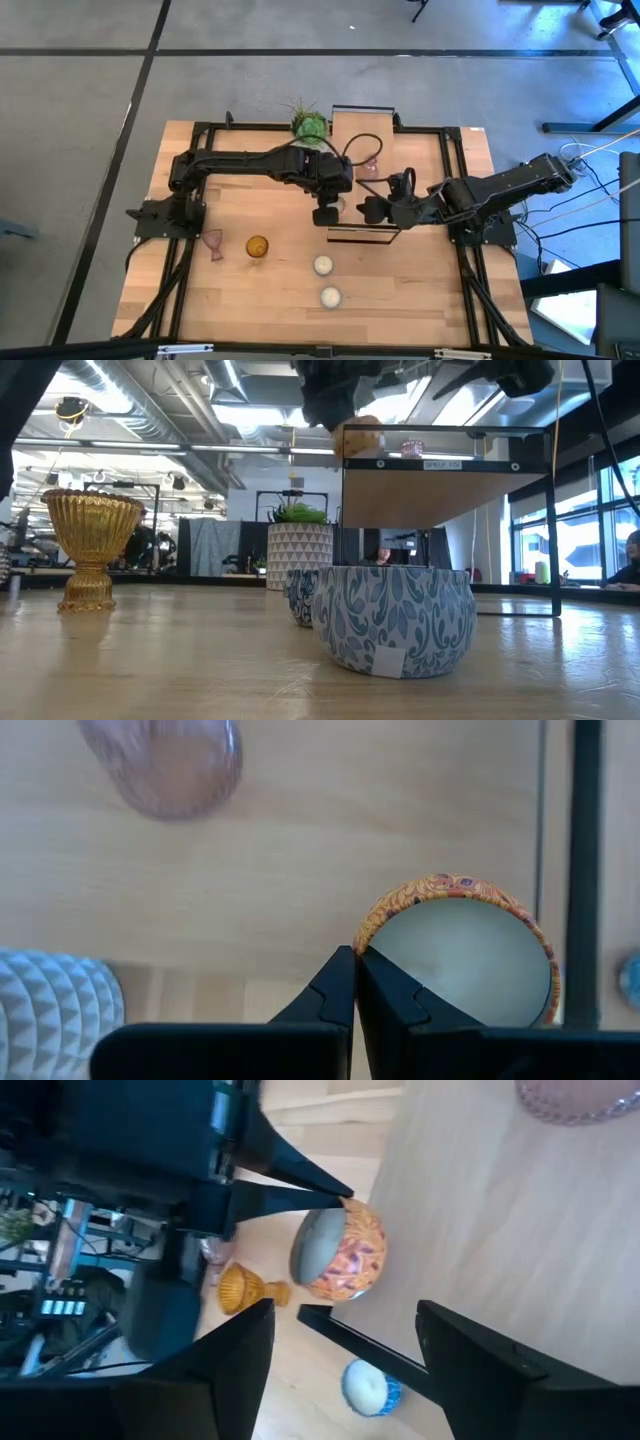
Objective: Pick & Place candle stick holders
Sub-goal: Put the orange patterned scented candle on the shelf
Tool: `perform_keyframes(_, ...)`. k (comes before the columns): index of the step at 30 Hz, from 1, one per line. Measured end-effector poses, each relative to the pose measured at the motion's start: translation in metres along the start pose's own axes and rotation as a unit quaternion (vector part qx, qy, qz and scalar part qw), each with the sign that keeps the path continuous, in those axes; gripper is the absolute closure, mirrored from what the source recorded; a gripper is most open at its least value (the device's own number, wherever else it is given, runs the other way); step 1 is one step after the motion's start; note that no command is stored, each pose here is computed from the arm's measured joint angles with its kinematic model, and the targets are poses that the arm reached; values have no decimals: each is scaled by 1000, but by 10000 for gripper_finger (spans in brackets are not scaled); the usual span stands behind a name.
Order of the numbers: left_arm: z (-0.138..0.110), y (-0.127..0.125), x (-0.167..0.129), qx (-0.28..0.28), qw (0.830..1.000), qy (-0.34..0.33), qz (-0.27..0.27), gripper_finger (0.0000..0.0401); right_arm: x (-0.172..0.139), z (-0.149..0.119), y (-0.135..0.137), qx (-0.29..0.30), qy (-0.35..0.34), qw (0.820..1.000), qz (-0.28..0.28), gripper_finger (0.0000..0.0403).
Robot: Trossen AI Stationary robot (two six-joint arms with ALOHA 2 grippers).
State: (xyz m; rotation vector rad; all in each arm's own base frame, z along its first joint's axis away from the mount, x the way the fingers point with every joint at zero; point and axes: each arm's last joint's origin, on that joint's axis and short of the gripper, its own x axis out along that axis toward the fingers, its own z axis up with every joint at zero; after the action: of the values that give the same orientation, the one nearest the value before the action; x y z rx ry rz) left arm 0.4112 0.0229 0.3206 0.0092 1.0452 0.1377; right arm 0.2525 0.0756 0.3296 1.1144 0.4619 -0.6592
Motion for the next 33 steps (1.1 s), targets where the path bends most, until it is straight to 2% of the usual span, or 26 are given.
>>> perform_keyframes(6, 7, -3, -1, 5, 999, -35, -7, 399, 2, -1, 0, -3, -2, 1000, -5, 156)
perform_keyframes(14, 6, -5, 14, 6, 999, -20, -27, 399, 6, -3, 0, -5, -2, 1000, -10, 156)
perform_keyframes(26, 6, -10, 20, 14, 1000, -11, -17, 399, 7, -4, 1, -5, -1, 1000, -8, 156)
perform_keyframes(33, 6, -12, 19, 10, 1000, -15, -8, 360, 7, -4, 0, -5, 3, 1000, -9, 156)
